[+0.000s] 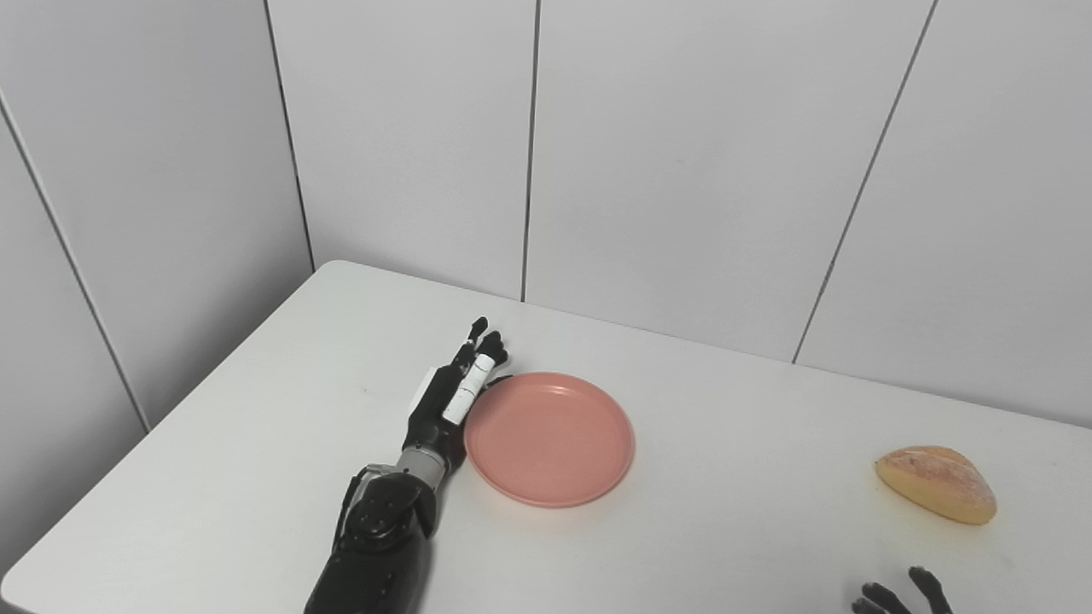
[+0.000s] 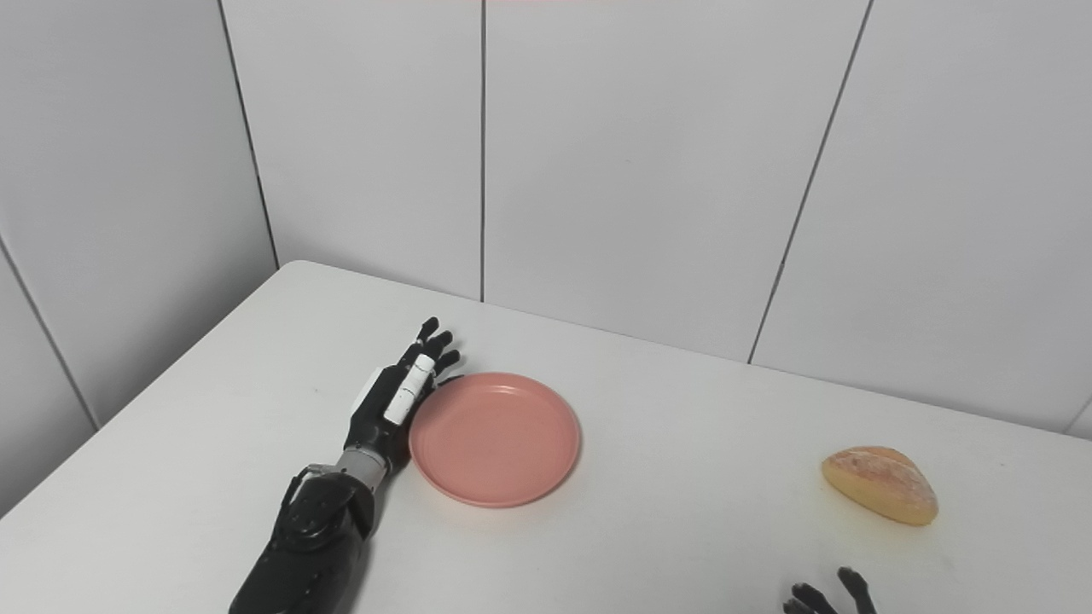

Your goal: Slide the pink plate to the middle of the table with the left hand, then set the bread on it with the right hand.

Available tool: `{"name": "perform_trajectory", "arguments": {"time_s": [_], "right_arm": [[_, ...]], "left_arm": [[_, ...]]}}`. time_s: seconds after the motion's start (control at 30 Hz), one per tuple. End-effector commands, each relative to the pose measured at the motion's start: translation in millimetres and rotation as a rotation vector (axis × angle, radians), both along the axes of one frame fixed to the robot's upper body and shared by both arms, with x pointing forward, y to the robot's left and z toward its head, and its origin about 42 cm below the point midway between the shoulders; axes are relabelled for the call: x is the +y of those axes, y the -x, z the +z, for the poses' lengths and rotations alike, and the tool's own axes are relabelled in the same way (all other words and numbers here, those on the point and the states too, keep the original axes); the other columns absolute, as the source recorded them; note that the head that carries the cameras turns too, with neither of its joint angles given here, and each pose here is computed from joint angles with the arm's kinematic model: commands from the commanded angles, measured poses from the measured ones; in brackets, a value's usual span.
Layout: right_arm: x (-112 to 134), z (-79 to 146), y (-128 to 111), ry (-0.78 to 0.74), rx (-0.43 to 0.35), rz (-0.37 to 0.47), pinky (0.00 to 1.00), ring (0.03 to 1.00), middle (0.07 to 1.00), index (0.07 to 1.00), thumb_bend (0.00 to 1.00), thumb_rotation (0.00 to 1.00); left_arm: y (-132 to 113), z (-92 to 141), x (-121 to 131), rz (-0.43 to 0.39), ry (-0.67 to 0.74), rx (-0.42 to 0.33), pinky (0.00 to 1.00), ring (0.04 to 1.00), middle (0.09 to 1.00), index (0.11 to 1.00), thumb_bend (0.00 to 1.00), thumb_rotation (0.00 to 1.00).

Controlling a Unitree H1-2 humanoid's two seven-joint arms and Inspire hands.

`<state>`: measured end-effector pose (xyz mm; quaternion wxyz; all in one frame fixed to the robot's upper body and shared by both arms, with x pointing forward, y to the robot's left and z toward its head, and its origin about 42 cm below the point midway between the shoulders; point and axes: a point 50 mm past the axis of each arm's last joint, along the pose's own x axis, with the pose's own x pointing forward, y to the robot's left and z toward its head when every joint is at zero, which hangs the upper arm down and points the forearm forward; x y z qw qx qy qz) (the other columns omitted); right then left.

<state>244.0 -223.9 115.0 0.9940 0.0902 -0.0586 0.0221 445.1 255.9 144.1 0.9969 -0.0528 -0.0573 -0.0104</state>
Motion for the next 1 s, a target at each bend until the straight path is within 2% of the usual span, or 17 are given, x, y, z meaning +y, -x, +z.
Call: {"name": "perform_trajectory", "arguments": {"time_s": [0.0,0.2,0.4,0.53,0.7,0.97], "right_arm": [[3,6,3,0.006,-0.004,0.004,0.79,0.776,0.774,0.915,0.8,0.9],[13,9,3,0.006,-0.001,-0.006,0.76,0.757,0.756,0.888,0.82,0.87],[34,13,1,0.007,0.005,-0.005,0.74,0.741,0.744,0.875,0.84,0.85],[46,15,0,0.002,0.004,-0.003,0.74,0.748,0.752,0.877,0.84,0.85],[52,17,0,0.006,0.004,0.004,0.75,0.754,0.754,0.885,0.84,0.87],[60,19,-3,0.007,0.004,0.013,0.77,0.76,0.754,0.892,0.85,0.86]], "left_arm": [[4,-6,-6,0.002,-0.001,0.033,0.84,0.928,0.979,1.0,0.93,0.78],[7,-8,-6,0.002,-0.003,0.051,0.83,0.923,0.984,1.0,0.95,0.8],[9,-6,-4,0.012,0.018,0.041,0.85,0.923,0.99,1.0,0.96,0.8],[13,-5,-11,-0.004,0.026,0.043,0.82,0.923,0.998,1.0,0.98,0.81],[13,-6,-22,-0.015,0.047,0.055,0.88,0.94,1.0,1.0,0.98,0.81],[14,-9,-32,-0.047,0.023,0.062,0.88,0.949,1.0,1.0,0.97,0.83]]}}
